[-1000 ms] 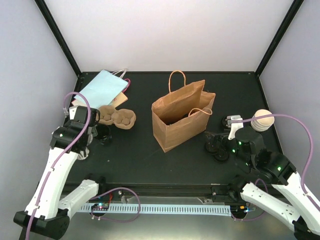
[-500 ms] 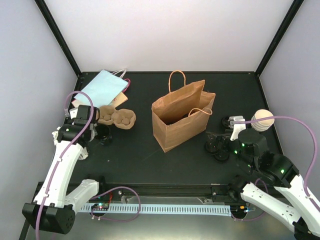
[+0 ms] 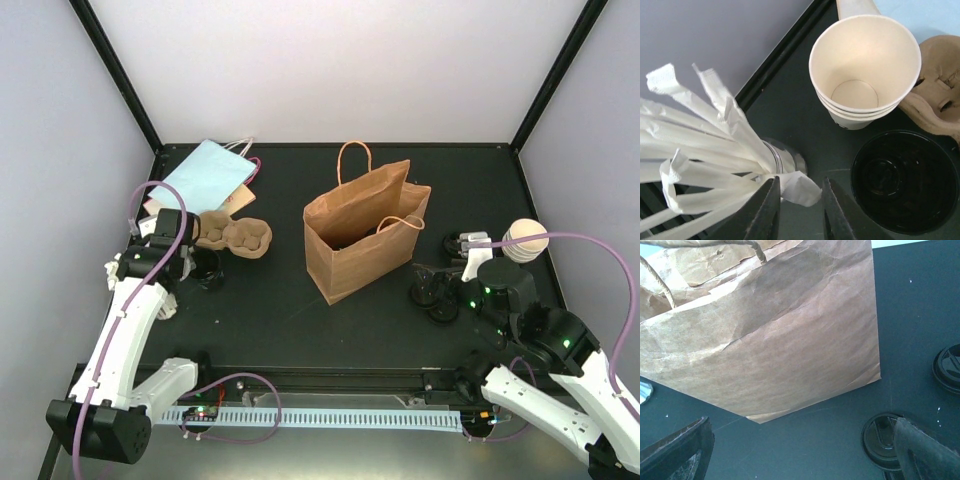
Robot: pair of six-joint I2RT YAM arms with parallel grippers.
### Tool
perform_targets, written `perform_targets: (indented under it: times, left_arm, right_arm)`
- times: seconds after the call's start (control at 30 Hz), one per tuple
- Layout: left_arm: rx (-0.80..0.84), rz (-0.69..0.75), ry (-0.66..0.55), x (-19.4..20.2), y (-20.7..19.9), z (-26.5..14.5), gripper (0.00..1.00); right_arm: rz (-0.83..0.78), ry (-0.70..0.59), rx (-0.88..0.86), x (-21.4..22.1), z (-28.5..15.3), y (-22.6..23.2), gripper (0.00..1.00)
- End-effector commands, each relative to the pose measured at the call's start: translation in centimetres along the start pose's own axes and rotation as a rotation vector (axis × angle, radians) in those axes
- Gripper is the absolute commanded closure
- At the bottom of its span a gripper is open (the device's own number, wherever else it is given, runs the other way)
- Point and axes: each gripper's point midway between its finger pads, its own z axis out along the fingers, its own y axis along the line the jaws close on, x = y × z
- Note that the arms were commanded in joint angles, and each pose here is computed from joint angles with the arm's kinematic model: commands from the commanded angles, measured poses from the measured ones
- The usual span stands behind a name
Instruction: Pack the takeout coffee
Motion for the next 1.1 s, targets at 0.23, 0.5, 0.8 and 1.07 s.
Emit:
perform_targets:
  times: [0.23, 0.5, 0.8, 1.07]
  left_arm:
    - [-0.016, -0.041, -0.009, -1.2, 1.2, -1.9, 0.98]
    - [0.015, -0.071, -0.038, -3.1, 2.0, -4.8, 0.98]
    - [0.145, -0.153, -0.199, -6.7, 3.4, -10.2, 0.98]
    - [0.489, -0.214, -0.403, -9.4, 2.3, -17.0, 0.99]
  right_arm:
    - [0.020, -0.038, -0.004, -1.1, -1.1, 0.0, 0.00]
    - [0.016, -0.035, -0.007, -1.1, -1.0, 0.1, 0.00]
    - [0.011, -0.032, 0.000, -1.0, -0.7, 0.0, 0.00]
    - [0.008, -0.028, 0.009, -0.9, -0.4, -0.1, 0.00]
